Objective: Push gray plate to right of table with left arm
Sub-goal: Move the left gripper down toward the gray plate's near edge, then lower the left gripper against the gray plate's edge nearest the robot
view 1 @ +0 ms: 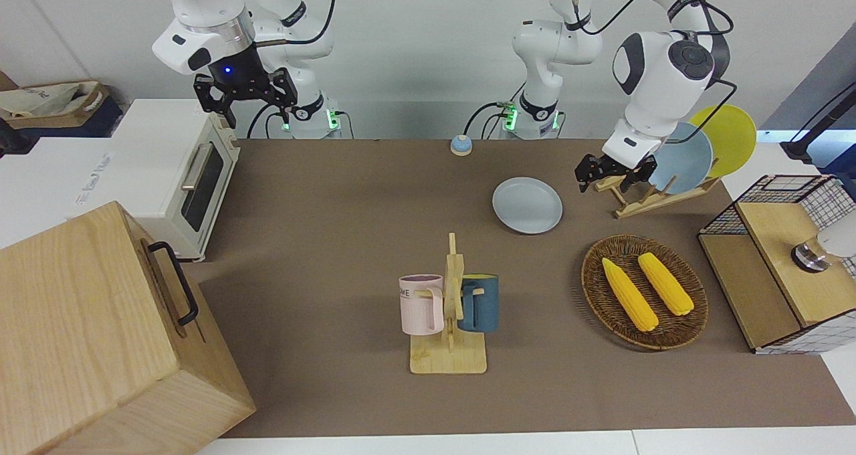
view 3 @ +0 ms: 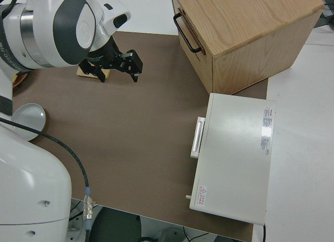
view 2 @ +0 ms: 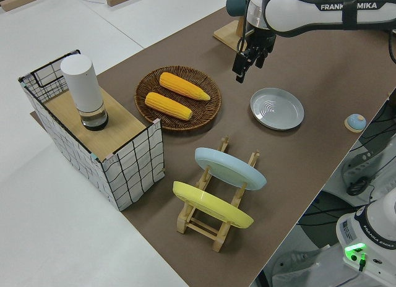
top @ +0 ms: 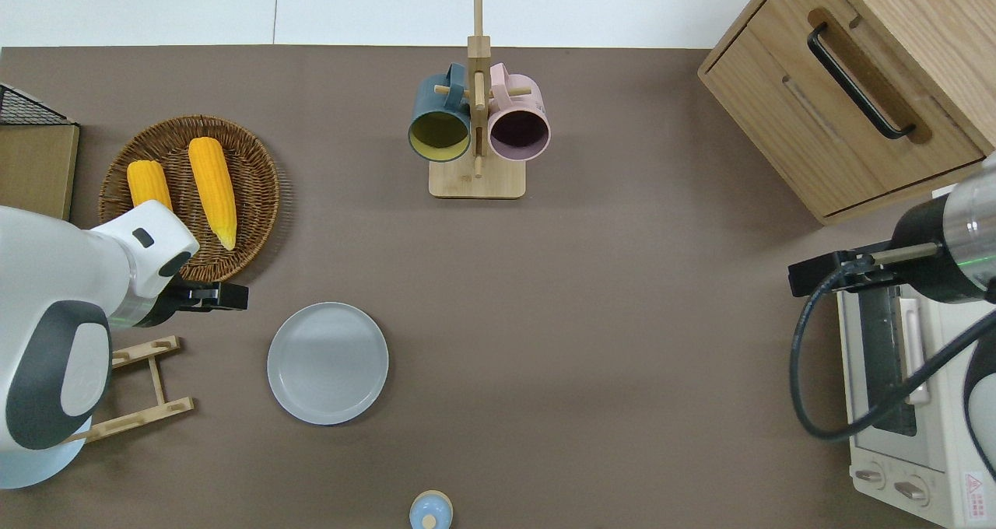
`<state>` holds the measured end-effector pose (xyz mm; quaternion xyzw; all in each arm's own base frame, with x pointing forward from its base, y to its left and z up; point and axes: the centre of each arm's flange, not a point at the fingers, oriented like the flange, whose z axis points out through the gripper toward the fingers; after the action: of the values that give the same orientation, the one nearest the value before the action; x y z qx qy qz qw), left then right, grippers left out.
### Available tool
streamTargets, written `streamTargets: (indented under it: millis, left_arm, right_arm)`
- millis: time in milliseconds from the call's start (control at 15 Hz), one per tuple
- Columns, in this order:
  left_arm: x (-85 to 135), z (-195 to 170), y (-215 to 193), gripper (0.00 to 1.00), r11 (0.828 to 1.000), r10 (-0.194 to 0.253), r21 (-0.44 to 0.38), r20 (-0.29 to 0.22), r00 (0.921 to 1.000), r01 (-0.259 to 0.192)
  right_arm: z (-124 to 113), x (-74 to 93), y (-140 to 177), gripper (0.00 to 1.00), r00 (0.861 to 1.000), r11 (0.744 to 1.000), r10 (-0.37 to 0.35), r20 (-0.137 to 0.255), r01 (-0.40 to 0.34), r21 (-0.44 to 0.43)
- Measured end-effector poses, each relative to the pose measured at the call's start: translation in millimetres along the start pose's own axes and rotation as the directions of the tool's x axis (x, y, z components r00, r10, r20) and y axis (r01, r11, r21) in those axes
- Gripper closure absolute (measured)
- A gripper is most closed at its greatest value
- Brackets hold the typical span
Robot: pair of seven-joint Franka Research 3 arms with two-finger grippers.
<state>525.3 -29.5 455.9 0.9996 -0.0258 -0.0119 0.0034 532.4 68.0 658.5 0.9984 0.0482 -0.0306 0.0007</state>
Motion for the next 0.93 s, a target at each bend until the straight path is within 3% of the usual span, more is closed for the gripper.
streamTargets:
  millis: [933]
  left_arm:
    - [-31, 65, 1, 0.00, 1.000, 0.003, -0.009, -0.051, 0.9987, -0.003]
  right_arm:
    - [0, 0.0, 0, 0.01, 1.000, 1.000, 0.000, 0.000, 0.000, 0.000]
